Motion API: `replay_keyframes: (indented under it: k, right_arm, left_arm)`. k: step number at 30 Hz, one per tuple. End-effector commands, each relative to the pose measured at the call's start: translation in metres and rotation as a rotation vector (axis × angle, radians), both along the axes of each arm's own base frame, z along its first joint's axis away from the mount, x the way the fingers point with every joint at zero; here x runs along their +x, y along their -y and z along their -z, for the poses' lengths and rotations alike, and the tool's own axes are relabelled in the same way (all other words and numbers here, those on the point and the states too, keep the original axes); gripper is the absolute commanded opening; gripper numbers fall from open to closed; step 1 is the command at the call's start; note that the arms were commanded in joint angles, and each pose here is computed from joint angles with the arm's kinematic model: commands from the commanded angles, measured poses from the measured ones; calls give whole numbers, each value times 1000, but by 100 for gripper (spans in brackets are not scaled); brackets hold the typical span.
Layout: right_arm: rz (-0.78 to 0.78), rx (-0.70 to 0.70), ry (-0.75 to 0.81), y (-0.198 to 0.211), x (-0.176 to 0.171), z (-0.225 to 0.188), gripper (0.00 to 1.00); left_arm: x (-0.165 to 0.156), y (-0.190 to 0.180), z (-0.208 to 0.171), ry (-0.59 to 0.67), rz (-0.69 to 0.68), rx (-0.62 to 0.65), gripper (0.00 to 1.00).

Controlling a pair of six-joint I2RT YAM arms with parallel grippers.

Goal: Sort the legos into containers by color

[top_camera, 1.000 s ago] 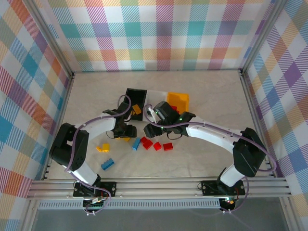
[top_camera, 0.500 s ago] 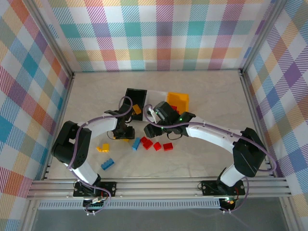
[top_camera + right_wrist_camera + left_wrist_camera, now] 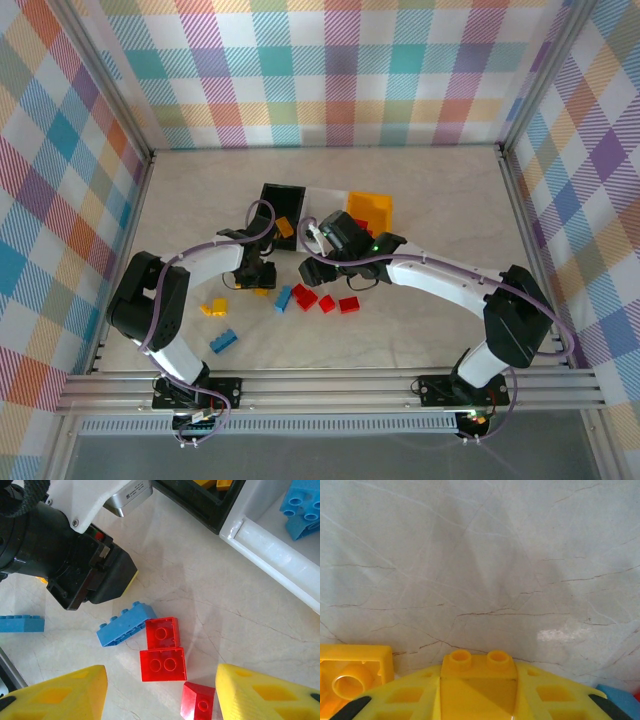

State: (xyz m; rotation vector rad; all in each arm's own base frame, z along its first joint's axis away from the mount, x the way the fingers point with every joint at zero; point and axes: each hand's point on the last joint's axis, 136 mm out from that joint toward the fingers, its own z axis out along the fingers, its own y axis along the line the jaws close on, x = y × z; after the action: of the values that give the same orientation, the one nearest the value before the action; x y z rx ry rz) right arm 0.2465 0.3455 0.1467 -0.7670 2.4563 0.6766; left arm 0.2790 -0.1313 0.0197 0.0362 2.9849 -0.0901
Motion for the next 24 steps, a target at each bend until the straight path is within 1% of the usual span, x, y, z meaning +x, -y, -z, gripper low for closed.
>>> replay_keyframes:
  k: [1, 7, 10, 12, 15, 18, 21, 24]
  right_arm:
    - [12, 13, 7, -1, 0, -3, 59]
    - [28, 34, 51, 7, 0, -20, 59]
    - [34, 39, 72, 13, -2, -28, 59]
    - [40, 37, 81, 19, -3, -31, 59]
    - [46, 31, 88, 25, -6, -32, 59]
    - [52, 16, 87, 31, -8, -31, 59]
    - [58, 6, 90, 37, -11, -32, 59]
    - [61, -1, 93, 43, -14, -32, 60]
  left_arm:
    - [-3, 4, -16, 3, -8, -16, 34]
    - [17, 10, -69, 111, -18, -53, 37]
    - [34, 15, -96, 176, -14, -59, 38]
    - [49, 19, -107, 204, -6, -54, 38]
    - [74, 27, -113, 226, 6, -39, 38]
    - [100, 33, -108, 238, 13, -17, 38]
    - [122, 33, -93, 223, 4, 16, 38]
    - [137, 33, -79, 200, -7, 27, 38]
